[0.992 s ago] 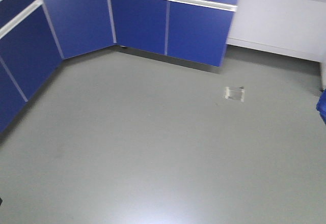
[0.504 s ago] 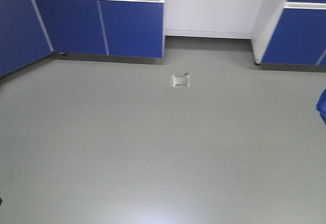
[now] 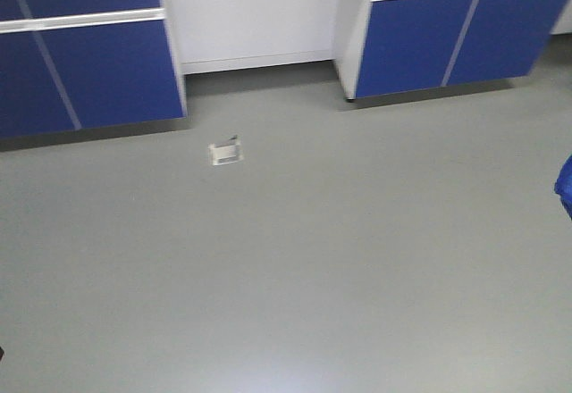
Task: Wipe right workspace with blue cloth
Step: 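Hold the blue cloth in the right gripper while driving to the other bench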
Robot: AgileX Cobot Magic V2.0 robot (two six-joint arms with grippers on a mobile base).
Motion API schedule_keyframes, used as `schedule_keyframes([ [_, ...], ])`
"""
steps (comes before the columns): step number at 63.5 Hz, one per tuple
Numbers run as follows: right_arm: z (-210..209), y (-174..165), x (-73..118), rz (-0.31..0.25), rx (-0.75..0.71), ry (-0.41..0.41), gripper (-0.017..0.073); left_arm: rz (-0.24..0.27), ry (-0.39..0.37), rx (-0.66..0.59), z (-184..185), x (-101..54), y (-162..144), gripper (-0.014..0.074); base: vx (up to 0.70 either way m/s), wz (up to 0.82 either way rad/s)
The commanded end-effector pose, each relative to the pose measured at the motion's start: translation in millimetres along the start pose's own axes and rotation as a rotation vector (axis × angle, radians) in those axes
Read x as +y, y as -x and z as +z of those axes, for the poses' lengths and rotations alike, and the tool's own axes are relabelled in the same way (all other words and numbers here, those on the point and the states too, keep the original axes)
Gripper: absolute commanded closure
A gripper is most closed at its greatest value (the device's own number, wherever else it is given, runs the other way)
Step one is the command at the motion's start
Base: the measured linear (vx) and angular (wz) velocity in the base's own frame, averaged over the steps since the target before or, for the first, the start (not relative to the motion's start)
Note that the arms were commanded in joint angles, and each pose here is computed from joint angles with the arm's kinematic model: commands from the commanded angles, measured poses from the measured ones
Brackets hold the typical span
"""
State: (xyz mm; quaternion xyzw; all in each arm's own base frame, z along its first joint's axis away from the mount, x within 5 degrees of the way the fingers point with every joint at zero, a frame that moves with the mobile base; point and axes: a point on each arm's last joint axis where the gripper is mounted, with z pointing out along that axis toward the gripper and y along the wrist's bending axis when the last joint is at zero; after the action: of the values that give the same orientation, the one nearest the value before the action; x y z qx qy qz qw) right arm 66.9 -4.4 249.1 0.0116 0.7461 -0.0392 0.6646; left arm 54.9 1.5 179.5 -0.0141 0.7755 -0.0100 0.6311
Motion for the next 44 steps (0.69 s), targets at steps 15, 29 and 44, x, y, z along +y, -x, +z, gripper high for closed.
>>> schedule_keyframes([
  [15, -1.2, 18.1, -1.8, -0.005, -0.111, -0.016, 0.0562, -0.006, -0.018, -0.063, 1.5, -1.2, -2.2, 0.0599, 0.2, -0.52],
  [29, -1.2, 18.1, -1.8, -0.005, -0.111, -0.016, 0.0562, -0.006, -0.018, -0.063, 1.5, -1.2, -2.2, 0.0599, 0.24, -0.32],
  [44, -1.2, 18.1, -1.8, -0.005, -0.111, -0.016, 0.0562, -0.006, -0.018, -0.063, 1.5, -1.2, -2.2, 0.0599, 0.32, -0.05],
])
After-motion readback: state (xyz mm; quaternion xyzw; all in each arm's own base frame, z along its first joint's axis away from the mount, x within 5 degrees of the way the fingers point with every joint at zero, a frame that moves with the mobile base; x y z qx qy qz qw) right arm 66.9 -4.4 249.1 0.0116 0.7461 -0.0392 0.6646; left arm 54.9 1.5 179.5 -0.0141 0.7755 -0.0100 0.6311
